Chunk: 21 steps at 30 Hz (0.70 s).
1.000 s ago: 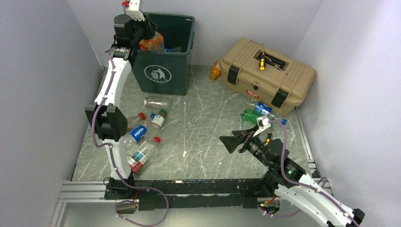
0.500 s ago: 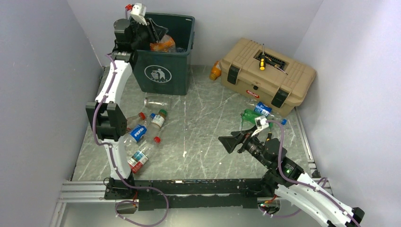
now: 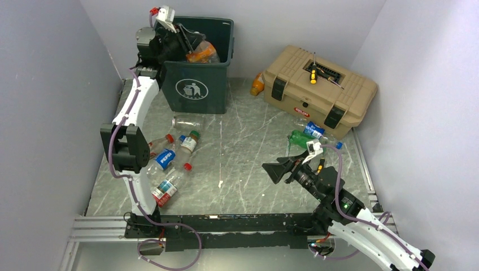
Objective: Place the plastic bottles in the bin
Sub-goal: Place the plastic bottle in the trash bin.
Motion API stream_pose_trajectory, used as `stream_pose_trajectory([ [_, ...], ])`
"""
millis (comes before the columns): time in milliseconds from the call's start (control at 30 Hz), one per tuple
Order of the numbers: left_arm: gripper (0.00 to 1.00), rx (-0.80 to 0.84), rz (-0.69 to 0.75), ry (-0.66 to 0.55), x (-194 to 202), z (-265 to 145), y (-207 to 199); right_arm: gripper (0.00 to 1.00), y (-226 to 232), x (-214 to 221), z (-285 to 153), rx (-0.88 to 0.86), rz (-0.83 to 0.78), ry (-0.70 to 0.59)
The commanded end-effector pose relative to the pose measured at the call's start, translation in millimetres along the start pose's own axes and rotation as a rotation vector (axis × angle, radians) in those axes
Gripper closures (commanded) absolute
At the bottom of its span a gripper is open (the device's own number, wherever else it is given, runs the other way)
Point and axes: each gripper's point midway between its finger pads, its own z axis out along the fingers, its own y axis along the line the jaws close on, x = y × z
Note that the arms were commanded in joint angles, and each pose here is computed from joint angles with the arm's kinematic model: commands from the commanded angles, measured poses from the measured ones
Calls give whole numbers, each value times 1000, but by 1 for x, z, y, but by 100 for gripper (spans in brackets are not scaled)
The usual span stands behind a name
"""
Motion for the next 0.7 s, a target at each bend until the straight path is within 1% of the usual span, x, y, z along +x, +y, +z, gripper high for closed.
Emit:
stream_pose_trajectory([
  [0,100,-100,94,123,21,-9,13,4,0,-8,-2,8,6,-35],
  [67,100,-200,140,185,37,-14,34,4,-2,-7,-2,15,-1,-32],
  [167,100,-320,222,228,48,-24,55,4,-3,-6,0,23,-11,-27],
  [333,100,-525,353,224,34,-43,85,4,-5,-8,2,34,-33,-25],
  [400,100,-631,395,206,22,-54,98,4,-5,-9,3,40,-39,-22],
  [500,100,-720,437,133,-2,-65,104,4,-5,-8,4,42,-41,-19],
  [600,100,-723,454,23,-30,-67,96,4,-6,-7,5,40,-36,-18],
  [667,100,-707,437,-2,-39,-63,90,4,-5,-6,5,38,-34,-18],
])
